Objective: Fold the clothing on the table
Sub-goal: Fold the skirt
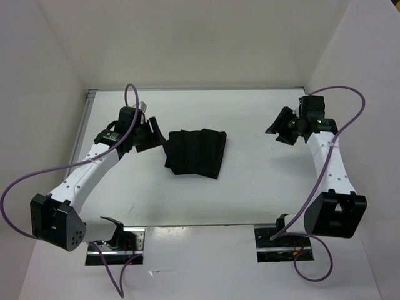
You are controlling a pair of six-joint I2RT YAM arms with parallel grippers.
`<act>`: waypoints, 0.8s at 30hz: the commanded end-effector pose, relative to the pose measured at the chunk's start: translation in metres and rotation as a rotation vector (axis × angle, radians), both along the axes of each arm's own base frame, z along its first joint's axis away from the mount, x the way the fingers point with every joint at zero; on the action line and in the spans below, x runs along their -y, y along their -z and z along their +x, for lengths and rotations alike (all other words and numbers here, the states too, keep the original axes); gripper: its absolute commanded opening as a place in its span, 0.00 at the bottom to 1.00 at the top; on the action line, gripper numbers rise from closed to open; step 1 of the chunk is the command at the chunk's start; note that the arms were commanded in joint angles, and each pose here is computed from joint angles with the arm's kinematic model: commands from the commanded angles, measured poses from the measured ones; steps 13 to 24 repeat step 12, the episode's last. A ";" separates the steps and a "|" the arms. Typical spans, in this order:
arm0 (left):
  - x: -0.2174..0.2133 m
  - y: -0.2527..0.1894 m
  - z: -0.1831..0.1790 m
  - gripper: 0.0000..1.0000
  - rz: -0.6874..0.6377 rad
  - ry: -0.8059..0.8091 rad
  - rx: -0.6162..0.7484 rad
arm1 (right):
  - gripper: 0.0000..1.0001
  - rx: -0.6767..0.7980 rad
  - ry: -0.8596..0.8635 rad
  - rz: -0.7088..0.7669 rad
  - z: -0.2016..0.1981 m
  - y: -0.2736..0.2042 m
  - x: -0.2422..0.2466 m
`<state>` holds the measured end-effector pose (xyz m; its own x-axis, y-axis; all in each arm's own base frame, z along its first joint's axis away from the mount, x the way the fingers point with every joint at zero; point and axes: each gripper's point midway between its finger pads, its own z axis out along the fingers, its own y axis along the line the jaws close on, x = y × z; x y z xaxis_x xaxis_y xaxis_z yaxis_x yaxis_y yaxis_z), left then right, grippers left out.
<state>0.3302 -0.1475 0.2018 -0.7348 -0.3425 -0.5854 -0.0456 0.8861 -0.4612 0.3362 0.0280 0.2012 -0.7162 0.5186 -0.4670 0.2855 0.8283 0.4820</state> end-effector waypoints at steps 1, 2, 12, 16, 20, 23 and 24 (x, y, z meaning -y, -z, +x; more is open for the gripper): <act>-0.019 0.016 -0.007 0.69 0.009 -0.086 -0.024 | 0.60 0.039 0.024 -0.013 -0.002 -0.006 0.008; -0.022 0.016 -0.006 0.70 0.002 -0.105 -0.027 | 0.60 0.030 0.018 -0.003 -0.004 -0.002 0.006; -0.028 0.034 -0.004 0.76 0.024 -0.083 -0.072 | 0.61 -0.028 0.006 0.017 -0.016 0.015 0.004; -0.028 0.034 -0.004 0.76 0.024 -0.083 -0.072 | 0.61 -0.028 0.006 0.017 -0.016 0.015 0.004; -0.028 0.034 -0.004 0.76 0.024 -0.083 -0.072 | 0.61 -0.028 0.006 0.017 -0.016 0.015 0.004; -0.028 0.034 -0.004 0.76 0.024 -0.083 -0.072 | 0.61 -0.028 0.006 0.017 -0.016 0.015 0.004; -0.028 0.034 -0.004 0.76 0.024 -0.083 -0.072 | 0.61 -0.028 0.006 0.017 -0.016 0.015 0.004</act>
